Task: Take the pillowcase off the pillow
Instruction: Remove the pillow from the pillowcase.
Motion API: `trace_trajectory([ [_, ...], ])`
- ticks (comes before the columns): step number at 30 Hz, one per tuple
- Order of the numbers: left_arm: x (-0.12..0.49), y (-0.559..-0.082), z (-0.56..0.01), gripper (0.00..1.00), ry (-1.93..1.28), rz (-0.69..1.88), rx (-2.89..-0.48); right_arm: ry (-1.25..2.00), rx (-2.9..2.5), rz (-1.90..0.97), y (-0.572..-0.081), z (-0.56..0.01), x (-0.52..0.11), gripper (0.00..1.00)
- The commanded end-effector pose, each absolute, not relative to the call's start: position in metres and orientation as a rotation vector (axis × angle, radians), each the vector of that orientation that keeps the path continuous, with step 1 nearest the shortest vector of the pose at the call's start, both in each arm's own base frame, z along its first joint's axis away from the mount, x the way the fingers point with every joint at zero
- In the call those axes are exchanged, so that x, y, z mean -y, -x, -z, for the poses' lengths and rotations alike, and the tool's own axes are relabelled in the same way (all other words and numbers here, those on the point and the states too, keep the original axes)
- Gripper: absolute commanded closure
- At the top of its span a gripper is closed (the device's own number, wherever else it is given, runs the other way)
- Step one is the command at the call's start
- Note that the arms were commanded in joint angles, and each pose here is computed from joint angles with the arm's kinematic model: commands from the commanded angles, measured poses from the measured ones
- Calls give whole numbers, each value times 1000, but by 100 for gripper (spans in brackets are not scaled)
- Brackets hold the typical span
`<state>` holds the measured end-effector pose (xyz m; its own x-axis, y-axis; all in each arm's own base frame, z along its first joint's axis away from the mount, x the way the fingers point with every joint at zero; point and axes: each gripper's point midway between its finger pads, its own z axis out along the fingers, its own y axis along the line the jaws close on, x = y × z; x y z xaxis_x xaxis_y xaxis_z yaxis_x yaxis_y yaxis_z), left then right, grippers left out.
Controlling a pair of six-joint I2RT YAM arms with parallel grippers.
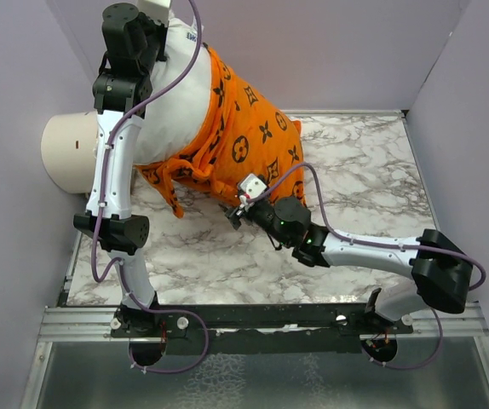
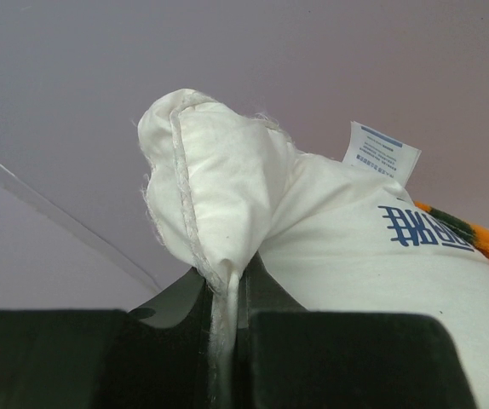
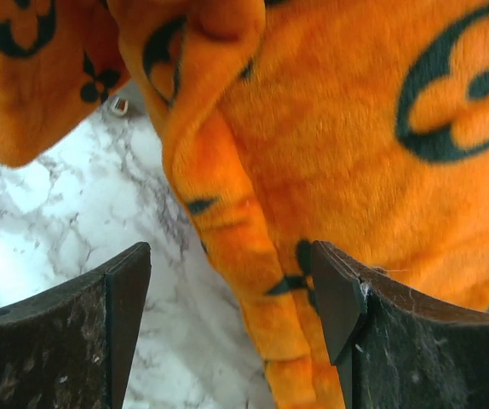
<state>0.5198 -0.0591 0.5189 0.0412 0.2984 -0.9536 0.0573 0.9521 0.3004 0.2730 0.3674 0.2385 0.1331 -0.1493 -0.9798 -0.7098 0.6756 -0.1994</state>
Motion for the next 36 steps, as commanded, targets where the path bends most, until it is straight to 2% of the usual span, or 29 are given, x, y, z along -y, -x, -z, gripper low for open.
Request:
trace_trajectory([
  [1, 49, -486, -595, 100, -230, -245, -1314, 751, -1257, -346, -285, -276, -386, 25],
  [4, 48, -484, -597, 100, -230, -251, -1307, 760, -1264, -308, -289, -267, -391, 28],
  [9, 47, -481, -604, 100, -229, -251, -1289, 728, -1301, -169, -306, -249, -391, 45],
  [21, 42, -461, -634, 100, -209, -279, -1199, 714, -1368, -26, -308, -205, -367, 98],
  [29, 32, -446, -665, 100, -144, -300, -1101, 761, -1512, 3, -282, -140, -318, 99],
  [36, 26, -444, -671, 100, -93, -303, -1080, 564, -1775, 36, -261, -83, -256, 99],
])
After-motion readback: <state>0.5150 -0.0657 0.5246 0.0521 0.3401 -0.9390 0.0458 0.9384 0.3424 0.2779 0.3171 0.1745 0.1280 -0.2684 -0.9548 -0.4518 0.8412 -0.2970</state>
